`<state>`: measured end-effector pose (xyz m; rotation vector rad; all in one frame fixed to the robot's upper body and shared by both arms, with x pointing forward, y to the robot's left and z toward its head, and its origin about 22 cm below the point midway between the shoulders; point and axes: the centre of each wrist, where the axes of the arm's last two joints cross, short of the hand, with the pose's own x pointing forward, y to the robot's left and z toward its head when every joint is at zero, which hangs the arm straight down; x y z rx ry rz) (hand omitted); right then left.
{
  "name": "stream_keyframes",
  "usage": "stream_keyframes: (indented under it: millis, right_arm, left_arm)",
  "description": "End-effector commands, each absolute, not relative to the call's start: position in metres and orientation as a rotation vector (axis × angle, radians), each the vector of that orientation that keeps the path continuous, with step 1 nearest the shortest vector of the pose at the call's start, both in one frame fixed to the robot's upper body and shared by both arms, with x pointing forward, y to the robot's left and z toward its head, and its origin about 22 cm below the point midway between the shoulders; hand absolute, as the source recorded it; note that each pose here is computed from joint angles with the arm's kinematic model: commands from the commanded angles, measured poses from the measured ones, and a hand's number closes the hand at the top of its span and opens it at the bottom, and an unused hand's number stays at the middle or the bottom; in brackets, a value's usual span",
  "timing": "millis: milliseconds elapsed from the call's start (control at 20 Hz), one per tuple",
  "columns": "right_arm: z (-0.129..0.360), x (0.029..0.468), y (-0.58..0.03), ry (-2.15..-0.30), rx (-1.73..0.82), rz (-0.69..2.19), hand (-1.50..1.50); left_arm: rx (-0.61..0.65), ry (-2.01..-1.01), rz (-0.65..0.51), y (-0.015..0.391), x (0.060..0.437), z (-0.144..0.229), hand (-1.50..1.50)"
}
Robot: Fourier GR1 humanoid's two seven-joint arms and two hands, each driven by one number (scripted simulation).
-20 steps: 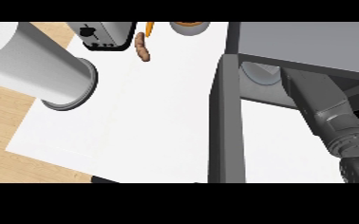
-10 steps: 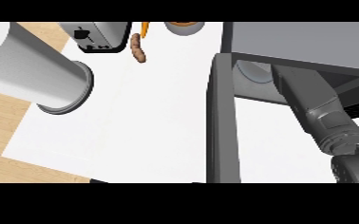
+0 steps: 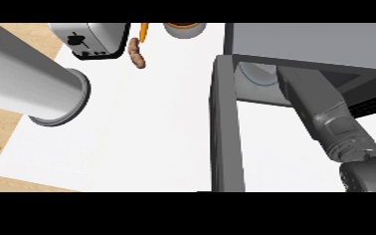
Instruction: Pick up the milk, place it into the microwave and close the microwave
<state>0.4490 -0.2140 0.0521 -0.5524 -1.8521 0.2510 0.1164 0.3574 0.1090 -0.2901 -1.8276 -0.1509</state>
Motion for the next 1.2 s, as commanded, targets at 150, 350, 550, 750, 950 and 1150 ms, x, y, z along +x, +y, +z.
stream_keyframes:
  millis: [150,350,550,750,950,1150]
  right_arm:
    - [0.059,0.451,-0.220,-1.856,-0.424,0.257,-1.50]
    - [0.041,0.443,-0.225,-1.863,-0.259,0.228,-1.50]
    - [0.039,0.442,-0.225,-1.862,-0.036,0.200,-1.50]
    - [0.007,0.425,-0.229,-1.835,0.111,0.132,-1.50]
    - [-0.036,0.400,-0.214,-1.812,0.237,0.056,-1.50]
    - [-0.058,0.383,-0.195,-1.769,0.316,0.072,-1.50]
  left_arm:
    - [-0.332,-1.861,-0.196,0.342,0.119,0.104,-1.50]
    - [-0.471,-1.801,-0.242,0.318,0.121,0.090,-1.50]
    - [-0.519,-1.742,-0.316,0.316,0.124,0.078,-1.50]
    - [-0.572,-1.668,-0.373,0.300,0.129,0.062,-1.50]
    - [-0.563,-1.663,-0.400,0.278,0.147,0.044,-1.50]
    - [-0.511,-1.666,-0.417,0.273,0.152,0.030,-1.50]
